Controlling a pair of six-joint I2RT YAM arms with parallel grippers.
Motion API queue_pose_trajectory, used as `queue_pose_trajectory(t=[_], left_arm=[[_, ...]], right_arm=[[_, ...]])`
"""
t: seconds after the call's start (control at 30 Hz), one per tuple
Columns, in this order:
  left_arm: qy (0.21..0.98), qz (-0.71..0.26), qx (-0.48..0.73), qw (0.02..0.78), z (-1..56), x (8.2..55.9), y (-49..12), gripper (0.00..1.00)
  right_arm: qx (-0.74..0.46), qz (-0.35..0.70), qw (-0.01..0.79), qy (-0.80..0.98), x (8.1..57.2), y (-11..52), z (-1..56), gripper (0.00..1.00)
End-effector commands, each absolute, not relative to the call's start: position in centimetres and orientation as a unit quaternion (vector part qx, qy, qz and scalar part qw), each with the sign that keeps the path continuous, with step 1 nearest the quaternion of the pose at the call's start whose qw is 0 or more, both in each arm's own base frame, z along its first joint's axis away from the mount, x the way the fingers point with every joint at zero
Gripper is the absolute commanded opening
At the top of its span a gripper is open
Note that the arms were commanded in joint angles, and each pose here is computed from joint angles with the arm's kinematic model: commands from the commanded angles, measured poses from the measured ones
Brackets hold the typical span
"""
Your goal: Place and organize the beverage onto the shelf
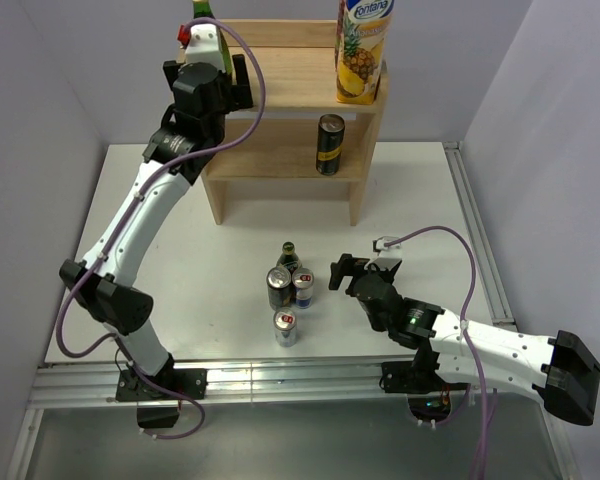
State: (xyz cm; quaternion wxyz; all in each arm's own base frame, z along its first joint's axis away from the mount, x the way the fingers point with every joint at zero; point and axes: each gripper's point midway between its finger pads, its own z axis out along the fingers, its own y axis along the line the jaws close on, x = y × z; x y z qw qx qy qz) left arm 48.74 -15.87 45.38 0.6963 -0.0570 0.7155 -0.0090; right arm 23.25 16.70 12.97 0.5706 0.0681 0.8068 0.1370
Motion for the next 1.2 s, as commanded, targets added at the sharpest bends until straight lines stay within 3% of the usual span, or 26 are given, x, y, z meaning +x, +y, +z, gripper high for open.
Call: queue_pose_trajectory(t=[0.0,0.67,0.9,1.17], left_arm=[[0.707,0.019,-0.085,0.702,47.0,46.4,-12.9,0.99],[0.716,0.0,-0.081,0.693,46.4,36.8,-12.7,0.99],[0.756,-0.011,-0.071,0.651,40.3,32.7,-13.4,0.99],[0.792,-0.121,-0.065,0.594,32.9,24.6,-16.3,0.97]], right_arm=[[0.087,0.145,0.586,0.793,23.6,16.7,14.0,1.0],[0.092,0.132,0.592,0.79,23.8,16.2,14.2,1.0],[0.091,0.133,0.592,0.789,23.6,16.3,14.2,1.0],[0.087,0.127,0.593,0.79,23.6,16.4,14.1,1.0]])
